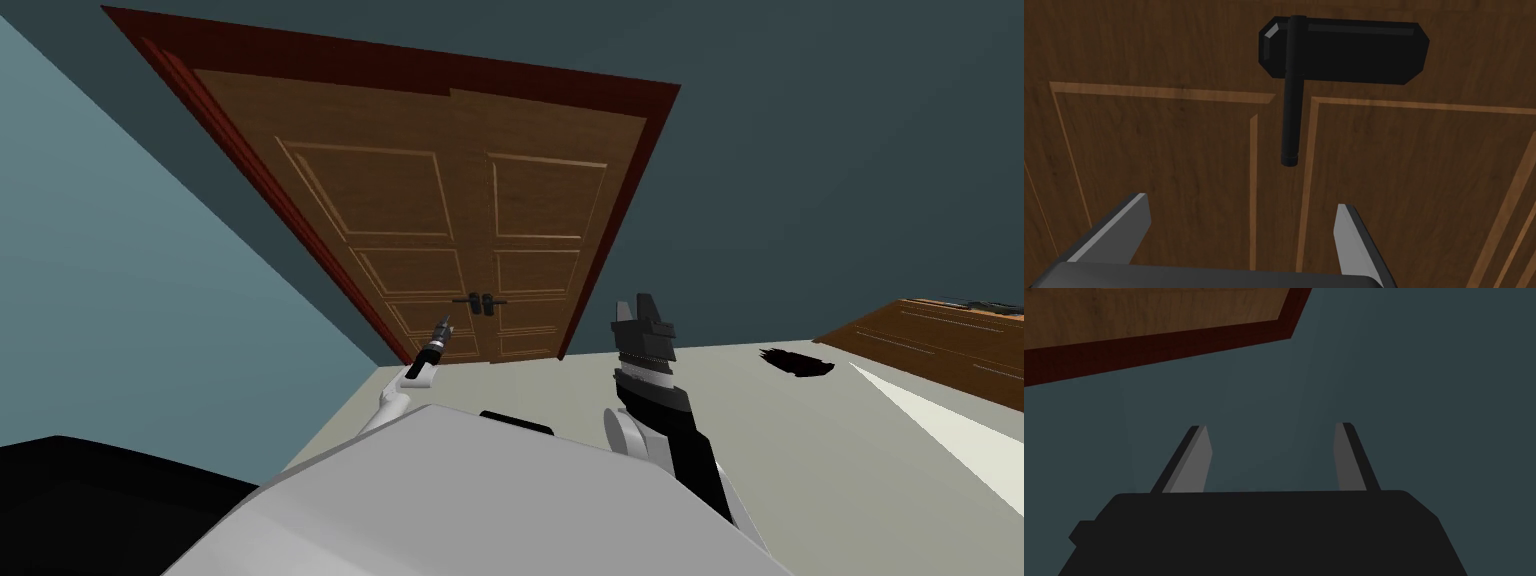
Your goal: Pull the door open
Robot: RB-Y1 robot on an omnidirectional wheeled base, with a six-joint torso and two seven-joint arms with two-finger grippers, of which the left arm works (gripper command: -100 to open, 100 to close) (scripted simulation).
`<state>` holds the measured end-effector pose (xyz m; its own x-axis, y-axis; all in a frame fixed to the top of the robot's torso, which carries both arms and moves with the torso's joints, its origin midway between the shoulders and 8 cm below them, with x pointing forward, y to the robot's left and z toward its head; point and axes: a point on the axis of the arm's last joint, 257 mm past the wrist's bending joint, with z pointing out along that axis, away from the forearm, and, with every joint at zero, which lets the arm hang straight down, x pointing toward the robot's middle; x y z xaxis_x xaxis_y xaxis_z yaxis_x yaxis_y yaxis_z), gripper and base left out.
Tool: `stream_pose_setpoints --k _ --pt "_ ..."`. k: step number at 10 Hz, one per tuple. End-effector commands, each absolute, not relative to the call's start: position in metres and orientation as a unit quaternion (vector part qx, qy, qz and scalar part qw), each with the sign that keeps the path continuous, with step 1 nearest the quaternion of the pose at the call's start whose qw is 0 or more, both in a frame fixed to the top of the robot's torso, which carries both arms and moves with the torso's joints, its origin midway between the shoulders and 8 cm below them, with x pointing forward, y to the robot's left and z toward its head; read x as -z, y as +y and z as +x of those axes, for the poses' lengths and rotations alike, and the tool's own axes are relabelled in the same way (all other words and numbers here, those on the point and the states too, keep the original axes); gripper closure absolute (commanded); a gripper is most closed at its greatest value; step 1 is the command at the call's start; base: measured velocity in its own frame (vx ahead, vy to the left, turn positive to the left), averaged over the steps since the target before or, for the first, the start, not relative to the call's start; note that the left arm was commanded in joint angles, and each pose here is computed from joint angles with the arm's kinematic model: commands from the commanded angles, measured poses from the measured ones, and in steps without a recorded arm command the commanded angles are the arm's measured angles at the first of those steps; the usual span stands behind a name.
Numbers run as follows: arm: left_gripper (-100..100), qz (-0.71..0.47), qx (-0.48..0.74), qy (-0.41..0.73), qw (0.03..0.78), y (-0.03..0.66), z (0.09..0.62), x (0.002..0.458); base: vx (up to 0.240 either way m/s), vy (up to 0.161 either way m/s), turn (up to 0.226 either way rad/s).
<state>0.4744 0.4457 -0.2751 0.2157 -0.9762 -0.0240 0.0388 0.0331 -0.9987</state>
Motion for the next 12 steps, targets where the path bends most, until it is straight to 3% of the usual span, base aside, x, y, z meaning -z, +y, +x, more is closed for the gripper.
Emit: stream_pose_setpoints --k 1,5,8,12 --pt "-100 -0.543 0.441 0.437 0.565 0.455 0.475 0.281 0.187 -0.022 -0.063" --pt "-100 -0.553 0.436 0.434 0.562 0.465 0.476 0.289 0.146 0.005 -0.039" --pt "-100 -0.57 0.405 0.426 0.574 0.509 0.457 0.296 0.151 0.099 0.025" --pt "-100 -0.573 0.403 0.422 0.576 0.515 0.458 0.296 0.184 0.08 -0.052"
